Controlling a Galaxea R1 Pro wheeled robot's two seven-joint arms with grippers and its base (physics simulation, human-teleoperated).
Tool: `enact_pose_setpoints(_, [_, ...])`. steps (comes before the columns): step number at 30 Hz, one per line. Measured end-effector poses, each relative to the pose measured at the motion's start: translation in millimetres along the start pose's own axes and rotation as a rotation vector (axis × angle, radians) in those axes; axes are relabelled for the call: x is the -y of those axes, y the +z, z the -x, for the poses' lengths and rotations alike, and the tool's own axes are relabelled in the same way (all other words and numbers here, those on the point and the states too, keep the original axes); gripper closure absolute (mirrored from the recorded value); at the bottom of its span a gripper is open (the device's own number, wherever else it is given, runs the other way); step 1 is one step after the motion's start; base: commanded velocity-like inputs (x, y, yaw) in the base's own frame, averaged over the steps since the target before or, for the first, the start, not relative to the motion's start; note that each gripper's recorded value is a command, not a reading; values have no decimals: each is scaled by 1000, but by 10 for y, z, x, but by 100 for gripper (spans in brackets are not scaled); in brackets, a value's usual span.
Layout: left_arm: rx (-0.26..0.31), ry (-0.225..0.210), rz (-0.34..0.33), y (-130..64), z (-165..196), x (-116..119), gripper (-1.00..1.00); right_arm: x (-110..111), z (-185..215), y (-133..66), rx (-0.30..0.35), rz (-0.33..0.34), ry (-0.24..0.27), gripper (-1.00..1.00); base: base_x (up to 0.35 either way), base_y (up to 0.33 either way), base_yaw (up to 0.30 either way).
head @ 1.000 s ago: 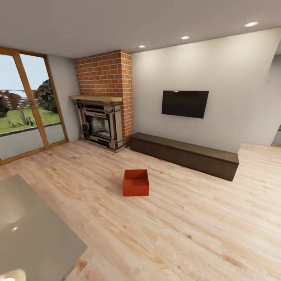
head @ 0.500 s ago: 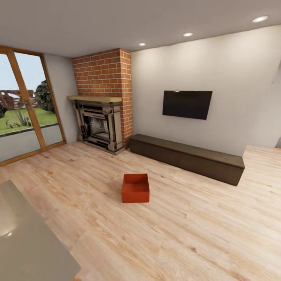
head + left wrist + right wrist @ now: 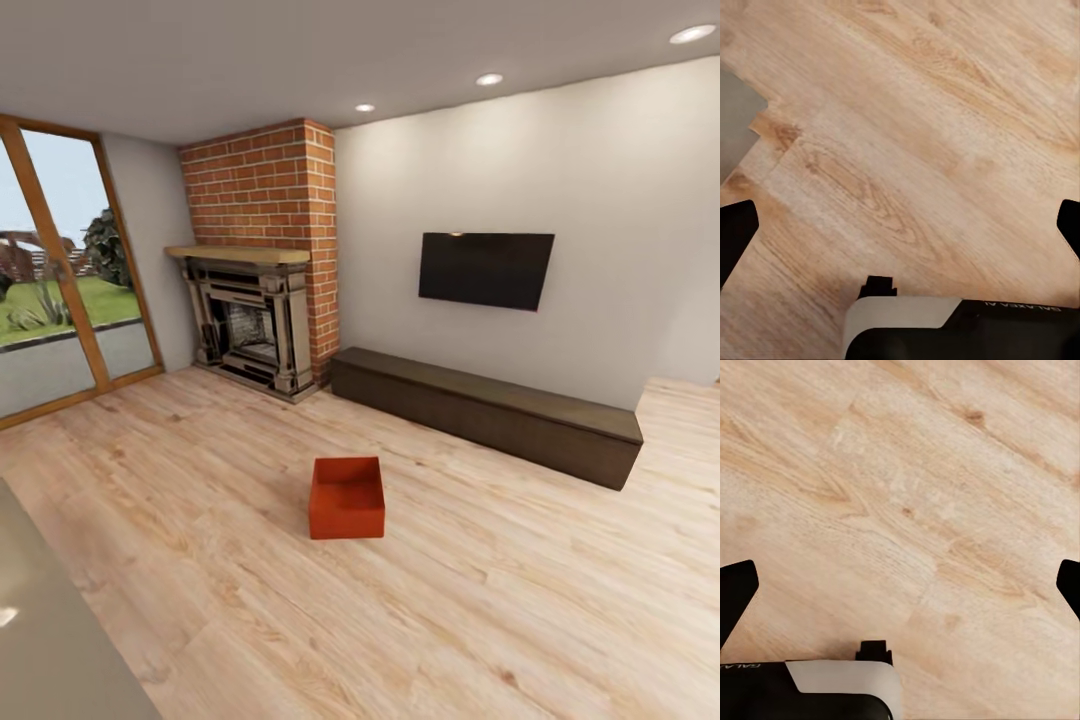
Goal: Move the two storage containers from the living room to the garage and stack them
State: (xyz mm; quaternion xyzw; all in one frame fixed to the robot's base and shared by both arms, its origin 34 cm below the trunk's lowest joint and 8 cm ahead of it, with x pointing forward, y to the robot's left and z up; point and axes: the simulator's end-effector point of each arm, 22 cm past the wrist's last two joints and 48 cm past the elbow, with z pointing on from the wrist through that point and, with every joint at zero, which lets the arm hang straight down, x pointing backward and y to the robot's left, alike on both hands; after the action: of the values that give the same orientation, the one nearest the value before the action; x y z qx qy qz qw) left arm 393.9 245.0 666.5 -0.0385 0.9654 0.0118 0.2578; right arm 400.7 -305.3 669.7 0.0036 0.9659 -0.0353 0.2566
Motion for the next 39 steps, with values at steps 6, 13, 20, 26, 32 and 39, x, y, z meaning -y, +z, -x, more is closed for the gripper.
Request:
enact_pose_setpoints(6, [0, 0, -1, 0, 0, 4, -100, 0, -1, 0, 0, 0, 0, -100, 329, 0, 0])
enact_pose_setpoints(13, [0, 0, -1, 0, -1, 5, -100, -2, -1, 0, 0, 1, -3, -100, 329, 0, 0])
enact_pose_setpoints(20, [0, 0, -1, 0, 0, 5, -100, -1, 1, 0, 0, 0, -1, -100, 328, 0, 0])
enact_pose_setpoints(26, [0, 0, -1, 0, -1, 5, -100, 0, 0, 0, 0, 0, -1, -100, 329, 0, 0])
enact_pose_setpoints(32, [0, 0, 0, 0, -2, -1, -100, -1, 2, 0, 0, 0, -1, -100, 329, 0, 0])
enact_pose_setpoints(39, [0, 0, 0, -1, -3, 1, -100, -1, 0, 0, 0, 0, -1, -100, 329, 0, 0])
